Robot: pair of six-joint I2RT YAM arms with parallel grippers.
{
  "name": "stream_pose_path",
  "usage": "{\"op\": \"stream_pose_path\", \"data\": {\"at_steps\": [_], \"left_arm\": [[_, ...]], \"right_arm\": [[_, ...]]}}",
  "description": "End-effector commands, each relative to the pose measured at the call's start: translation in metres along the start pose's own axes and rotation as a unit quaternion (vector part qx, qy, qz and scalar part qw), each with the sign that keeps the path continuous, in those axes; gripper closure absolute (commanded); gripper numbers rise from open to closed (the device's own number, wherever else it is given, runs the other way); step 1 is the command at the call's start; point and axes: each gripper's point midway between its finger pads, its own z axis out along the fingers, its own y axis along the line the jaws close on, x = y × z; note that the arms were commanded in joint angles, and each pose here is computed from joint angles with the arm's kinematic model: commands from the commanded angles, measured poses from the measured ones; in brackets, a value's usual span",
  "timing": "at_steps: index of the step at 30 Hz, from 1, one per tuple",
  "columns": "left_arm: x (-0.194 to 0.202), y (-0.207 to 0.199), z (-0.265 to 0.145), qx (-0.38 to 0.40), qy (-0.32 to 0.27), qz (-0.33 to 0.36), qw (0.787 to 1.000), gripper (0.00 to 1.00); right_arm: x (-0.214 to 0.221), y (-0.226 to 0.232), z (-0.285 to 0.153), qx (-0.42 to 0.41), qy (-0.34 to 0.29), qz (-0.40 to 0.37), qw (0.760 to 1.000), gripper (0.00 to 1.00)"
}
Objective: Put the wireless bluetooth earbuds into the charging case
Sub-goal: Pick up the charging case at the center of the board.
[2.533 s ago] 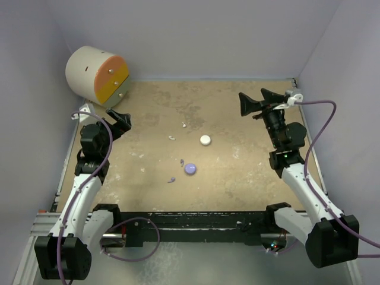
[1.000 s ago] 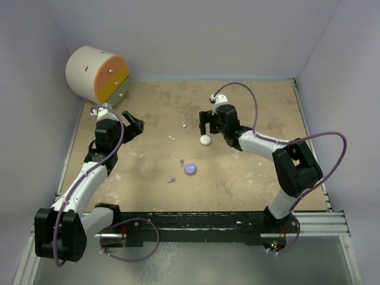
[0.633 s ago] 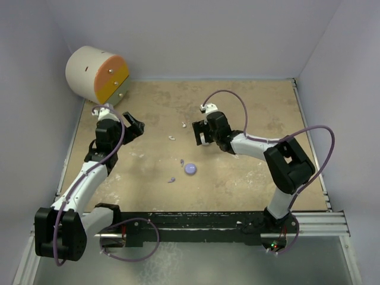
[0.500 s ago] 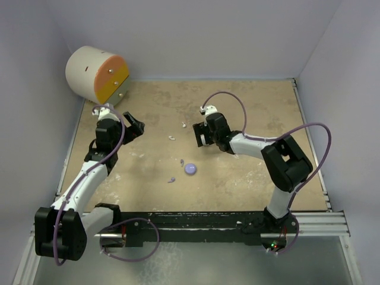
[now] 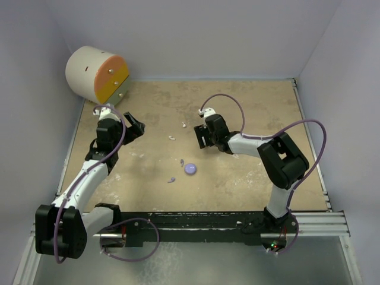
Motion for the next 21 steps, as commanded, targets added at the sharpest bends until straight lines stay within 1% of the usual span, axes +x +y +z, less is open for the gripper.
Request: {"op": "stream_pose_path", "data": {"at_steps": [1,5,12,15,19,21], "left_arm": [[-0.021,-0.019,0.0,0.027,-0.023,0.01,0.999,0.13],[-0.019,-0.018,0.001,0.027,-0.021,0.01,0.999,0.13],[-0.019,-0.018,0.001,0.027,-0.02,0.01,0.999,0.13],[-0.018,-0.018,0.001,0.027,-0.02,0.011,0.999,0.13],[-0.018,-0.018,0.002,0.027,-0.02,0.012,0.999,0.13],[-0.018,-0.018,0.002,0.027,-0.019,0.011,0.999,0.14]], "right_arm": [[-0.013,0.004,-0.002,-0.011,-0.008,-0.009,1.0,0.24],[-0.005,0.004,0.001,-0.011,0.003,-0.012,1.0,0.29],[0.004,0.007,0.004,-0.016,0.018,-0.013,1.0,0.33],[0.006,0.007,0.006,-0.019,0.021,-0.014,0.999,0.37],[0.007,0.009,0.007,-0.02,0.024,-0.014,0.999,0.47],[0.007,0.009,0.006,-0.021,0.024,-0.014,0.999,0.55]]}}
